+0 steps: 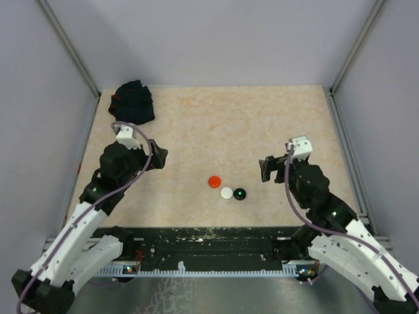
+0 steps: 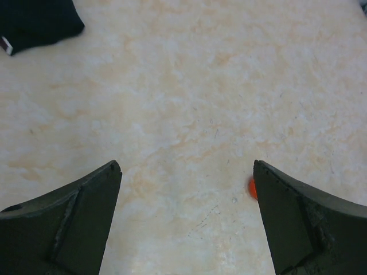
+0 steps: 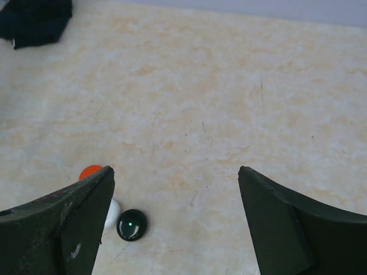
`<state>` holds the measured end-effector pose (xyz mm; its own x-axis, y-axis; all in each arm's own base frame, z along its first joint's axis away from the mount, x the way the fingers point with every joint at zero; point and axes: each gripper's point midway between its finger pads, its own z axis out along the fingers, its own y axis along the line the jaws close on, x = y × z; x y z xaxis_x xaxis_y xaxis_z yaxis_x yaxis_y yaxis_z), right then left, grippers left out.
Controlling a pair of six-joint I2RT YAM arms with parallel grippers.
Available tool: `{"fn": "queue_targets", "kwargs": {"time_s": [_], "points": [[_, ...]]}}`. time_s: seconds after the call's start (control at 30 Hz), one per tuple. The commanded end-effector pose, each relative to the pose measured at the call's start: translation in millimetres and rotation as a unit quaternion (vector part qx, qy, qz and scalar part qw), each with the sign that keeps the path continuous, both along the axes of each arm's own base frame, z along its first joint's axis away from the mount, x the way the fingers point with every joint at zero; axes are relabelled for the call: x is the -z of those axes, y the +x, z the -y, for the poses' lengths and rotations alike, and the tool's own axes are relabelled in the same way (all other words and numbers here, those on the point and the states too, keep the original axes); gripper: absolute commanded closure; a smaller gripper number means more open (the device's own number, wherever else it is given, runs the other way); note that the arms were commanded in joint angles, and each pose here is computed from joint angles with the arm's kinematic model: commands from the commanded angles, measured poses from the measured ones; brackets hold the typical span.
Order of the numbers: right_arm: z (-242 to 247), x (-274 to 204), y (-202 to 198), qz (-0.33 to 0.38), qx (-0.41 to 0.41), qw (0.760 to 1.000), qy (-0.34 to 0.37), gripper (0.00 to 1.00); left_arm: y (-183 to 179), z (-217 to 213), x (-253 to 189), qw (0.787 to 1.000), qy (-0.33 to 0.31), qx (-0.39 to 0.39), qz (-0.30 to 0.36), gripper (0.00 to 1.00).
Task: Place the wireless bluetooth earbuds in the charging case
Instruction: Reset both arms
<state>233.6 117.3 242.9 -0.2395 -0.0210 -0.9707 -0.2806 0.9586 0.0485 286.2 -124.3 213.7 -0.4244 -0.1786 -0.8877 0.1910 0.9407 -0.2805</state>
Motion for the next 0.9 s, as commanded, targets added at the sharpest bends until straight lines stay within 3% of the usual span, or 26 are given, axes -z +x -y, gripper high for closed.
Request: {"fn": "queue_targets", "kwargs": {"time_s": [0.0, 0.13, 0.27, 0.87], "points": [[19.9, -43.1, -11.5, 0.087, 0.015, 0.995, 0.041, 0.11, -20.9, -36.4, -29.6, 0.995, 0.026, -0.047, 0.078, 0.00], [40.6, -51.6, -20.1, 0.108, 0.046, 0.992, 0.050, 0.11, -39.6, -55.7, -59.3, 0.986, -0.005, -0.080, 0.149, 0.00], [49.2, -52.2, -25.7, 0.118, 0.054, 0.990, 0.051, 0.11, -56.0, -60.9, -73.6, 0.980, -0.031, -0.080, 0.179, 0.00], [62.8, -52.5, -30.4, 0.129, 0.078, 0.987, 0.057, 0.11, -67.4, -59.8, -80.9, 0.976, -0.031, -0.059, 0.206, 0.00]]}}
